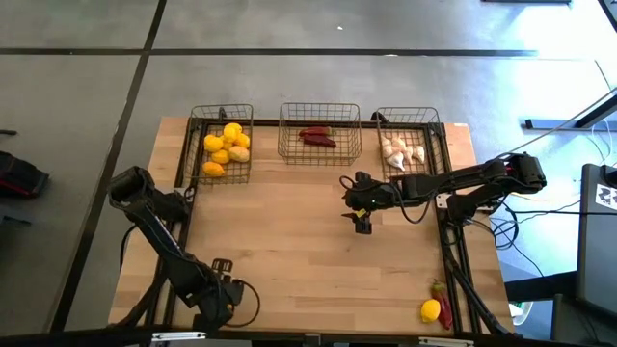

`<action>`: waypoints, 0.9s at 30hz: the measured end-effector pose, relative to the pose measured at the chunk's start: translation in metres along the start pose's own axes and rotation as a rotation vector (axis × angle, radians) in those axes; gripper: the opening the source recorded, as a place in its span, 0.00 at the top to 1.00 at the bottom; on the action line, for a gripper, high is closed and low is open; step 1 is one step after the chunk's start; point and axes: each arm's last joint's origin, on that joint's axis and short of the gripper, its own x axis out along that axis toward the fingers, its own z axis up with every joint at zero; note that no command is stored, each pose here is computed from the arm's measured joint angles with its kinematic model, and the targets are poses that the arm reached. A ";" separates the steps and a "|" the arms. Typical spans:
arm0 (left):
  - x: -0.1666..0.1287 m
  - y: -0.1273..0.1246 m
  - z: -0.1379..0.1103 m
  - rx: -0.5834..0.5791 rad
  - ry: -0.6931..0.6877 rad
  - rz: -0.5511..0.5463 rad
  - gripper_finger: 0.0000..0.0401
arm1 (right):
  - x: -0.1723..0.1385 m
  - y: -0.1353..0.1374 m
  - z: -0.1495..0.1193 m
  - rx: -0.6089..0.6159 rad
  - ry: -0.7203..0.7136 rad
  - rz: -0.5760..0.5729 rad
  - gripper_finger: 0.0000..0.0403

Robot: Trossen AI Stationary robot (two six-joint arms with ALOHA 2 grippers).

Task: Sort produce into baskets
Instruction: Put the yellow lemon into the left gold wire basket

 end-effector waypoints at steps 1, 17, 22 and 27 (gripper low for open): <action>-0.003 0.002 0.001 -0.003 -0.025 0.011 0.55 | 0.000 0.000 0.000 -0.001 0.000 0.000 0.36; -0.086 0.054 0.004 -0.206 -0.373 0.113 0.55 | 0.000 0.000 0.001 0.019 -0.007 -0.016 0.36; -0.103 0.070 0.005 -0.303 -0.489 0.142 0.55 | 0.000 0.000 0.000 0.025 0.000 -0.011 0.36; -0.106 0.084 0.010 -0.331 -0.483 0.182 0.55 | 0.000 0.000 0.004 0.042 -0.040 -0.011 0.36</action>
